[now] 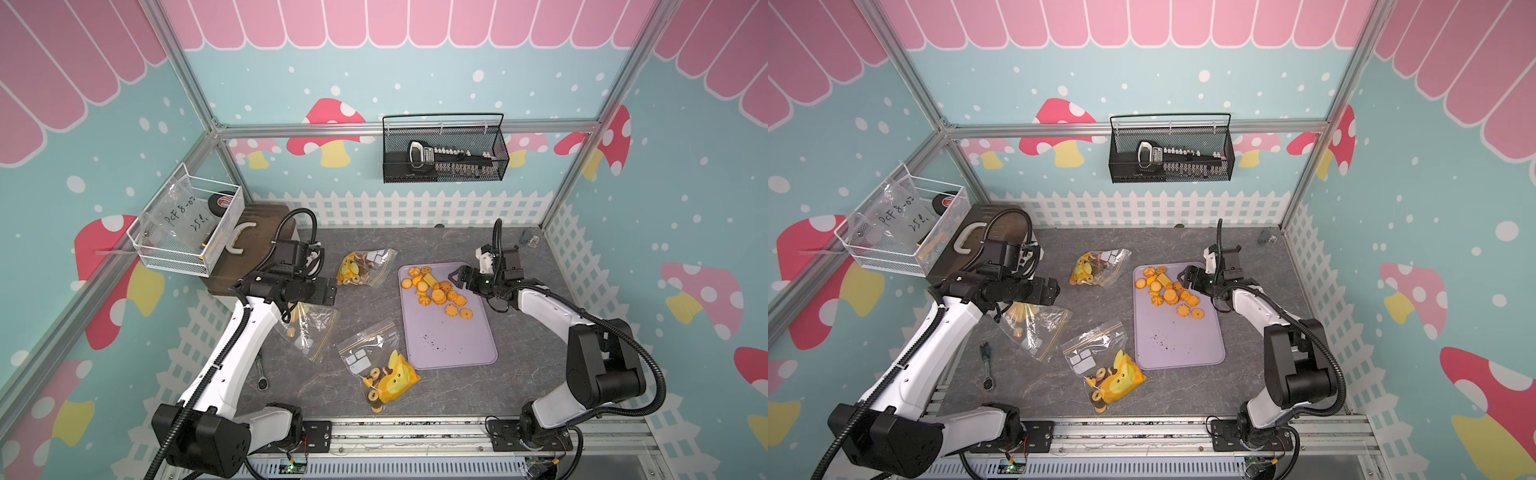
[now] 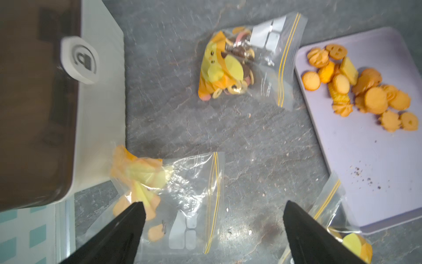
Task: Pour cookies out of the ziploc bag
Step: Place the ziploc bag at the center of the board, then adjust the ziploc bag at the center of the board.
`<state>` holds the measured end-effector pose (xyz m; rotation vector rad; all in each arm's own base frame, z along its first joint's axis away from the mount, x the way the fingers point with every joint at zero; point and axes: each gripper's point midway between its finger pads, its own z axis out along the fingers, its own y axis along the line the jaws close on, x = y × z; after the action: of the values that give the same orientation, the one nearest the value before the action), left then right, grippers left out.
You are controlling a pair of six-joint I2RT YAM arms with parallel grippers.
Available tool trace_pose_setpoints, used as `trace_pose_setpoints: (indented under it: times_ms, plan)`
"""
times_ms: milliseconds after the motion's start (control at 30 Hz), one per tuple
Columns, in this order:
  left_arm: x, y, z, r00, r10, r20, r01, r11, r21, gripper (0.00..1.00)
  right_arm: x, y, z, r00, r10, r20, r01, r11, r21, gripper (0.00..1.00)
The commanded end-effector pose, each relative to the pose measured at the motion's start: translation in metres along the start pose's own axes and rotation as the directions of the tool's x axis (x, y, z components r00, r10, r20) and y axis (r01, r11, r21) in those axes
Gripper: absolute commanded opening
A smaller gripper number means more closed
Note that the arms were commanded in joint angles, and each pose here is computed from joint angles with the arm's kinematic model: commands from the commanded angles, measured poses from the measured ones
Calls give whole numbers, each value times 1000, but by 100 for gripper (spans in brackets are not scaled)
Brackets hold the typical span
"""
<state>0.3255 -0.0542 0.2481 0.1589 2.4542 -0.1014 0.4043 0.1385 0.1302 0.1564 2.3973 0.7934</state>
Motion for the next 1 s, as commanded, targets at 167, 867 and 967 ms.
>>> trace_pose_setpoints:
  times_ms: [167,867,967]
  plan:
    - [-90,-14,-50,927,-198,318,164,978,130,99,-15,24,-18,997,-73,40,75,995,-61,97]
    - [-86,-81,98,998,-61,25,55,980,191,98,-31,107,65,988,-126,-94,107,977,-185,83]
    - [-79,-98,123,999,26,-47,-18,986,166,98,-36,102,86,990,-103,-95,85,980,-178,83]
